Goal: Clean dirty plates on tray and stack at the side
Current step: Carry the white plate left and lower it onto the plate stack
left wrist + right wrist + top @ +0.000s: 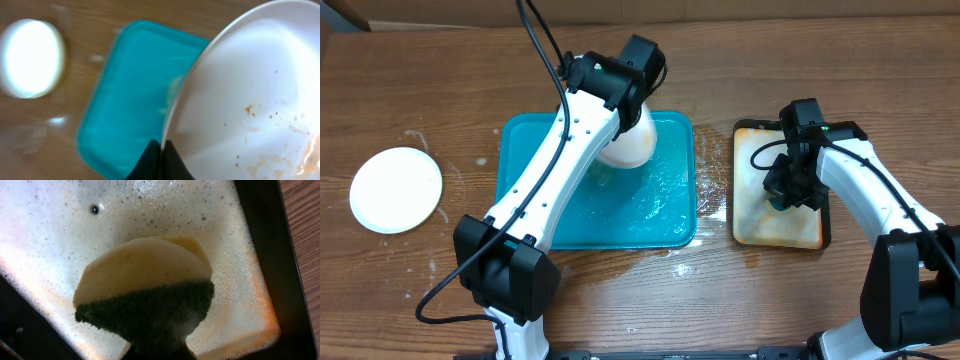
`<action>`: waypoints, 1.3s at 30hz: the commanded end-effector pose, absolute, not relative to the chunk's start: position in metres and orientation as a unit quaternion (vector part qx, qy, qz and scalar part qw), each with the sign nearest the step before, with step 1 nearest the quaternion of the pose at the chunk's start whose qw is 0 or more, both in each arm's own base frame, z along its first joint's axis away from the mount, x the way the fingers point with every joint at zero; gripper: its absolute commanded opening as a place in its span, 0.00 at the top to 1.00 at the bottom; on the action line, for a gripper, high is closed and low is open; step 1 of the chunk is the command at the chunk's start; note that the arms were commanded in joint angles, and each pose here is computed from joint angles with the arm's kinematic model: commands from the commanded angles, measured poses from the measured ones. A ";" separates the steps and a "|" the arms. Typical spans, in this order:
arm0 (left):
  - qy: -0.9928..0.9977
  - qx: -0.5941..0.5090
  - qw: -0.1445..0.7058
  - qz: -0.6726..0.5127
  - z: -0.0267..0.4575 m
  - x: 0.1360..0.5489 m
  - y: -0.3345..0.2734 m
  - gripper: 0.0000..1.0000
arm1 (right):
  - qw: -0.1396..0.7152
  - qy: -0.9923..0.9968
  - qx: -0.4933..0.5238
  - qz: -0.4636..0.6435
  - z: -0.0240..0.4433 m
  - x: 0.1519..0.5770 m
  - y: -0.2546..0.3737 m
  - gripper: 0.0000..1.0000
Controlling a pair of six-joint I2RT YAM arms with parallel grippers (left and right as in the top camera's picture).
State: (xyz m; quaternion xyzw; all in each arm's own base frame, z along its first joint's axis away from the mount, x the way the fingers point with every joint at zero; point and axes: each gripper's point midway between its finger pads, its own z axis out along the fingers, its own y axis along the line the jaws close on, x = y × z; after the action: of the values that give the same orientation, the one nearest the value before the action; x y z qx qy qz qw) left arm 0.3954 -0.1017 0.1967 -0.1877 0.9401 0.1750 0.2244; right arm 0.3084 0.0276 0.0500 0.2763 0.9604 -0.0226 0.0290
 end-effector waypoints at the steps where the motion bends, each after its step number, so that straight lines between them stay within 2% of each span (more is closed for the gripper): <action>1: 0.962 -0.180 0.191 0.072 0.188 0.400 -0.136 0.96 | 0.033 0.958 0.282 -0.027 0.052 0.309 0.024 0.96; 8: 0.951 -0.232 0.188 0.080 0.188 0.415 -0.089 0.96 | 0.029 0.958 0.282 -0.029 0.052 0.307 0.024 0.96; 16: 0.926 -0.346 0.147 0.029 0.182 0.428 0.035 0.96 | 0.023 0.959 0.282 -0.031 0.052 0.304 0.024 0.96; 20: 0.902 -0.406 0.144 0.019 0.181 0.421 0.098 0.96 | 0.019 0.959 0.282 -0.033 0.052 0.302 0.023 0.96; 29: 0.831 -0.540 0.132 -0.010 0.177 0.375 0.212 0.96 | 0.011 0.959 0.282 -0.036 0.052 0.297 0.023 0.96; 31: 0.812 -0.572 0.118 -0.012 0.167 0.355 0.236 0.96 | 0.010 0.959 0.282 -0.036 0.052 0.297 0.023 0.96; 39: 0.780 -0.619 0.064 -0.066 0.099 0.312 0.254 0.96 | 0.008 0.959 0.282 -0.038 0.052 0.296 0.023 0.96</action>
State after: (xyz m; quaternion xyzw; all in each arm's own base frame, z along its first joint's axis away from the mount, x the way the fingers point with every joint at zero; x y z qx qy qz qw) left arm 0.3119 0.2691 0.1231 -0.6294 0.7726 -0.0176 0.0819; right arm 0.2944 0.0257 0.0499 0.2754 0.9607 -0.0343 0.0027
